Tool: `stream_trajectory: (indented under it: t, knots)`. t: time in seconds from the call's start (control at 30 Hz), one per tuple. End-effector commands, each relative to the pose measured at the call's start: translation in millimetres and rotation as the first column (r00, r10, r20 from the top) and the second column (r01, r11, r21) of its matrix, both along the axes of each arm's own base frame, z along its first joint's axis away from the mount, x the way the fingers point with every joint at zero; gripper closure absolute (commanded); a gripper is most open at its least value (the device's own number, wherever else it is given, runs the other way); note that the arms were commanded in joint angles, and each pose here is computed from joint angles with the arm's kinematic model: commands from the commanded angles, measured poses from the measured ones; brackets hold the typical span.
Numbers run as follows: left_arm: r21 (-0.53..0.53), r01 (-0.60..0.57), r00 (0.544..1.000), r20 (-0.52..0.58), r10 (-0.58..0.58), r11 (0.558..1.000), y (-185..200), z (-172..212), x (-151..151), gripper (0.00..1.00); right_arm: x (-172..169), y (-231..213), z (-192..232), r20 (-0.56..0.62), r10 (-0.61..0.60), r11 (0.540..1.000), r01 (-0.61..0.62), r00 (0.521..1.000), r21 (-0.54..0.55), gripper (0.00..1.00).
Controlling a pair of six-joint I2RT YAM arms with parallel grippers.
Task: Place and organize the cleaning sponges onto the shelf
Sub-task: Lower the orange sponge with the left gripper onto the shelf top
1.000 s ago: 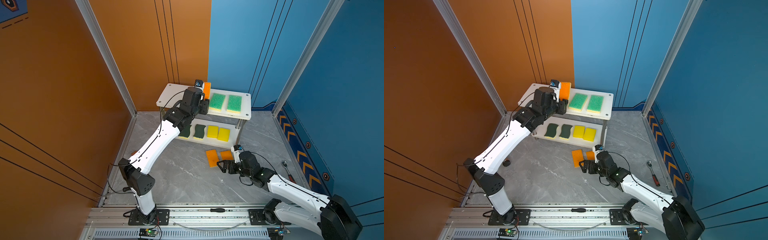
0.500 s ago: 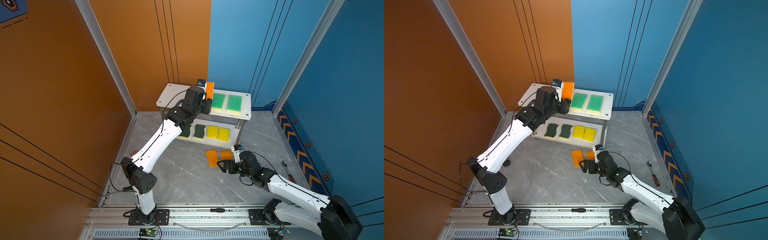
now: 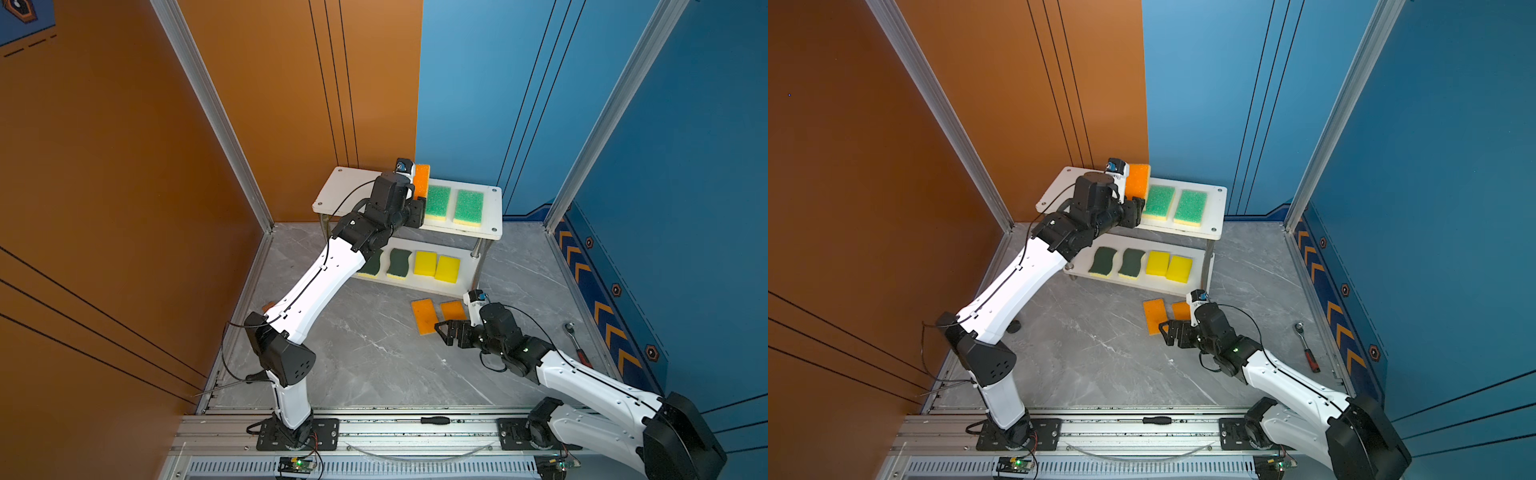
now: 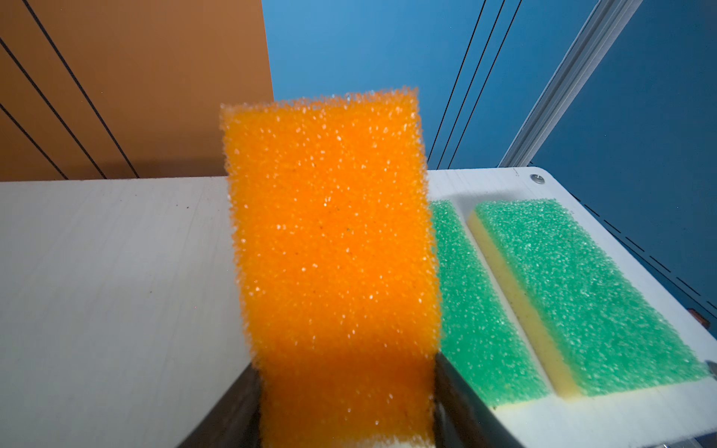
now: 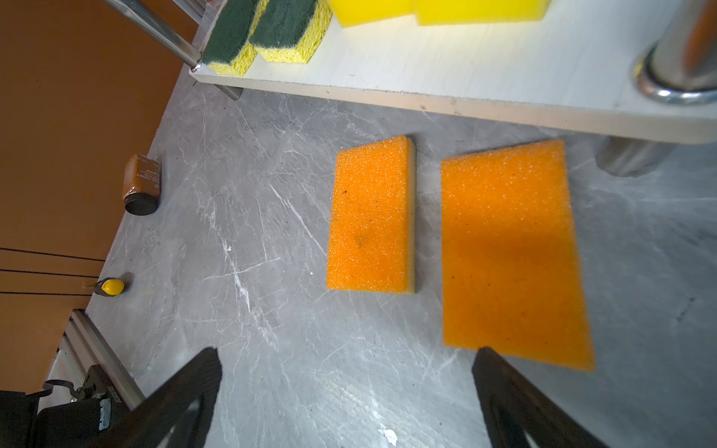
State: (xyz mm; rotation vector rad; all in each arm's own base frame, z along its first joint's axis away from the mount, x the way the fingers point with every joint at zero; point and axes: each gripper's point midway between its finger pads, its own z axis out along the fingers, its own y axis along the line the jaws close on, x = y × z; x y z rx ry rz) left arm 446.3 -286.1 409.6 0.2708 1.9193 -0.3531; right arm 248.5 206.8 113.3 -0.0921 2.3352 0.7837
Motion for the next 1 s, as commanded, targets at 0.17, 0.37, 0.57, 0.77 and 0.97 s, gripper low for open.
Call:
stream_trajectory:
  t: [0.17, 0.37, 0.57, 0.77, 0.97]
  knots:
    - [-0.007, -0.029, 0.998, 0.052, 0.029, 1.0, 14.8, 28.3, -13.2, 0.37, -0.3, -6.0, -4.8, -0.014, -0.029, 1.0, 0.029, 0.999, -0.007, 0.0]
    - [-0.006, -0.042, 0.997, 0.064, 0.042, 0.999, 21.2, 33.7, -16.6, 0.37, 0.4, -5.6, -4.1, -0.011, -0.03, 1.0, 0.03, 0.999, -0.004, 0.0]
    - [0.003, -0.053, 0.996, 0.068, 0.053, 0.999, 24.3, 34.2, -16.7, 0.37, -0.6, -6.0, -4.4, -0.014, -0.03, 1.0, 0.03, 0.999, -0.004, 0.0]
    - [0.05, -0.091, 0.994, 0.057, 0.089, 0.995, 33.7, 27.1, -14.5, 0.37, -0.7, -6.4, -4.2, -0.011, -0.031, 1.0, 0.031, 0.999, -0.004, 0.0]
    - [0.073, -0.098, 0.995, 0.038, 0.096, 0.992, 36.3, 19.4, -13.5, 0.36, -0.5, -5.7, -4.7, -0.013, -0.029, 1.0, 0.029, 0.999, -0.003, 0.0]
